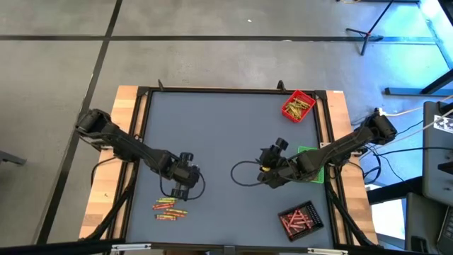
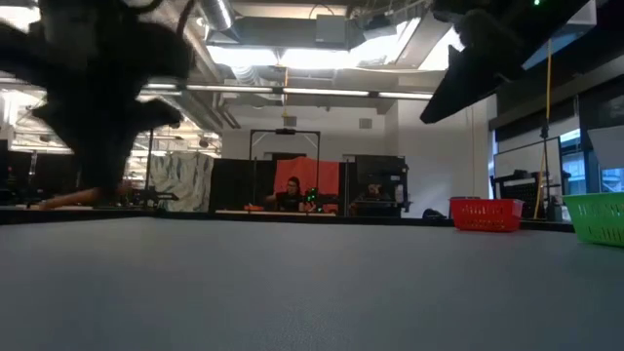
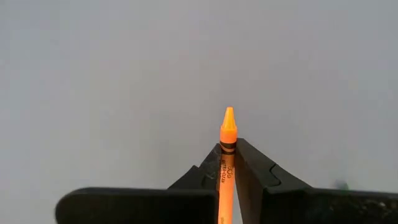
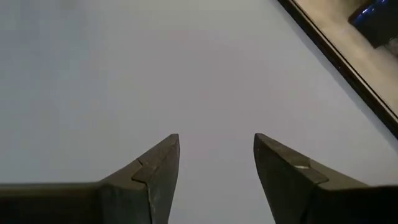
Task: Sort crayons
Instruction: Put the orange crayon into the green bin
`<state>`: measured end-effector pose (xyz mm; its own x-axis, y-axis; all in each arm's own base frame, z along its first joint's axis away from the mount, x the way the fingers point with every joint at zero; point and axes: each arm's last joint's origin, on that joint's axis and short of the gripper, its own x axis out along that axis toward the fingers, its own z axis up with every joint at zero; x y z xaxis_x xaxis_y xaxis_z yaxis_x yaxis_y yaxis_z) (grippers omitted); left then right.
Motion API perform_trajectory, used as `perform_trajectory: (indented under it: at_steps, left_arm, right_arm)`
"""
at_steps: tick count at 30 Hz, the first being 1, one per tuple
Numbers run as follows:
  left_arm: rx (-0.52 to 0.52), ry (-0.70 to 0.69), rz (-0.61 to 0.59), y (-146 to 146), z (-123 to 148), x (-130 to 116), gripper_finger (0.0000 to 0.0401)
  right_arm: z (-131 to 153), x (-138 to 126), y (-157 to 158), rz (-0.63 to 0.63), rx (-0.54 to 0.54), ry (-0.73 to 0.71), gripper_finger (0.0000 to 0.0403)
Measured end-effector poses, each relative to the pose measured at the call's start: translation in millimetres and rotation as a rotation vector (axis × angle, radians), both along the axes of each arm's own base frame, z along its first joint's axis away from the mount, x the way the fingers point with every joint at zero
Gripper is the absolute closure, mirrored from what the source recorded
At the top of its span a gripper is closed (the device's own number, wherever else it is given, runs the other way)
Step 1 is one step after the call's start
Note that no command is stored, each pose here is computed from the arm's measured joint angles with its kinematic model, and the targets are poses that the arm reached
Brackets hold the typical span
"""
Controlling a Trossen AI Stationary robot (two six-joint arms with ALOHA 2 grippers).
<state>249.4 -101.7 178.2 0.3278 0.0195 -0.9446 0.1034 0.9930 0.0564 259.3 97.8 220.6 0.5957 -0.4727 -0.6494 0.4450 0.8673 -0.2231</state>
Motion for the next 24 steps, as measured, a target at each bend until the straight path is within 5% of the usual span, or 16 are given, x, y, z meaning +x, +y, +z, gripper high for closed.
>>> perform_trajectory:
  at_steps: [9, 24]
  left_arm:
    - [0.154, -0.382, -0.107, -4, 33, 12, 0.0386]
    - [0.167, -0.967, -0.31, 11, 30, 29, 0.0386]
  right_arm:
    - [-25, 31, 1, 0.042, -0.084, -0.019, 0.0154]
    - [-31, 69, 16, 0.381, -0.226, -0.114, 0.0166]
